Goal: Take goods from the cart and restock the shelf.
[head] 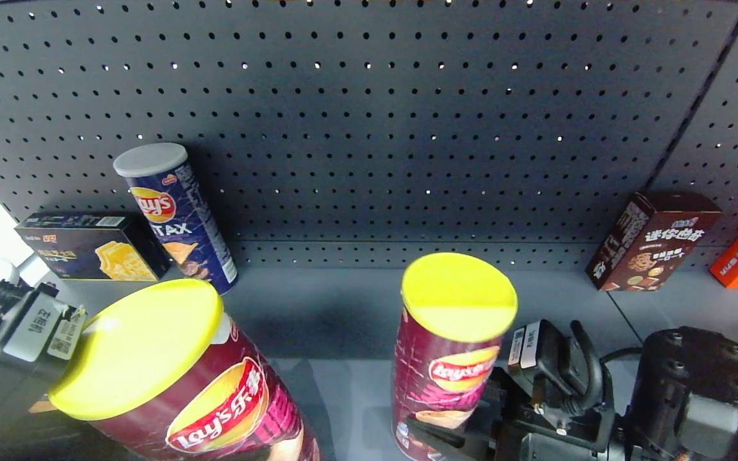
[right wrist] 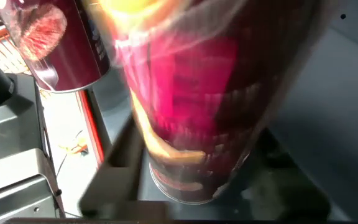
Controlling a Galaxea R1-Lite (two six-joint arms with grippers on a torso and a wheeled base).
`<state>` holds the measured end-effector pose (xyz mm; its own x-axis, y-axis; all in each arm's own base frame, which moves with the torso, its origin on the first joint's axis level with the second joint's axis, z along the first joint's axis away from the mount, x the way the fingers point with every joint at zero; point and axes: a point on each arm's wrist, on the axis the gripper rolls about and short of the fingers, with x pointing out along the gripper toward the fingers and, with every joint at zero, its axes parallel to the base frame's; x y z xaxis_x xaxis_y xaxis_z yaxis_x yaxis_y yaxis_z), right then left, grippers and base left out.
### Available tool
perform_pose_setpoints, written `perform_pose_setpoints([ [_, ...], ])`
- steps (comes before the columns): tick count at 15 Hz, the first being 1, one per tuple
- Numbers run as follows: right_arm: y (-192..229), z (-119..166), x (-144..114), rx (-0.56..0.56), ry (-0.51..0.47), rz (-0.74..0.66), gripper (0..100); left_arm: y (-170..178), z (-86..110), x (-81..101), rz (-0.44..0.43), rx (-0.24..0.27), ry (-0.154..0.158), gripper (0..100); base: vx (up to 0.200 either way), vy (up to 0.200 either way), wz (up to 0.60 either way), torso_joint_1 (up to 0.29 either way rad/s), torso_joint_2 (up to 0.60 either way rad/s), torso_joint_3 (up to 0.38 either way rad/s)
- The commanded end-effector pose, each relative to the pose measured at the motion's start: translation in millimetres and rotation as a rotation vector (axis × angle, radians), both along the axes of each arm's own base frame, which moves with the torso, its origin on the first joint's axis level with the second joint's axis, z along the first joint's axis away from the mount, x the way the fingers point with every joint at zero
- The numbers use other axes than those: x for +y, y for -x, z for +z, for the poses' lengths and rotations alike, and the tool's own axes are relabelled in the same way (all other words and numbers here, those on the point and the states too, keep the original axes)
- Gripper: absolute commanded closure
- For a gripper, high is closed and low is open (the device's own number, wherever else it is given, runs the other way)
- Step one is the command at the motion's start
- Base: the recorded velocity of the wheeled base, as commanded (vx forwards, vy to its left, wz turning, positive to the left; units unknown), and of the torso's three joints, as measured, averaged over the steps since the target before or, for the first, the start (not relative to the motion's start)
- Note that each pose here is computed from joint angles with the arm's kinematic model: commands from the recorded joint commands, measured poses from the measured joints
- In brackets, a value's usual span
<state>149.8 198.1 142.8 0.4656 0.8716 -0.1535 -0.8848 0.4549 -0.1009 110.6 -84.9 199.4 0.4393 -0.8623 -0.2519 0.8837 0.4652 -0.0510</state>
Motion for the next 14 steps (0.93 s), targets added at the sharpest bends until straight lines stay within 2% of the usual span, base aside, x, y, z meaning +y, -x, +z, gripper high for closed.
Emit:
perform_pose_setpoints([
  [1,-0.7,-4.1,0.9,0.009,0.014,0.001,0,-0.1,0.5,-0.1,-0.001,-0.002,0.001,100,0.0,0.0,0.0,0.0,0.0,0.0],
  [6,14.4,-0.8,-19.0,0.002,0.006,-0.003,0,-0.6,2.1,-0.6,-0.001,-0.007,0.004,100,0.0,0.0,0.0,0.0,0.0,0.0],
  [12,41.0,32.7,-54.7,-0.102,-0.123,-0.049,0,-0.9,3.1,-0.6,0.001,-0.011,0.006,100,0.0,0.0,0.0,0.0,0.0,0.0],
  [14,47.8,32.2,-64.5,-0.122,-0.132,-0.08,0,-1.5,5.0,-1.0,-0.001,-0.018,0.011,100,0.0,0.0,0.0,0.0,0.0,0.0],
])
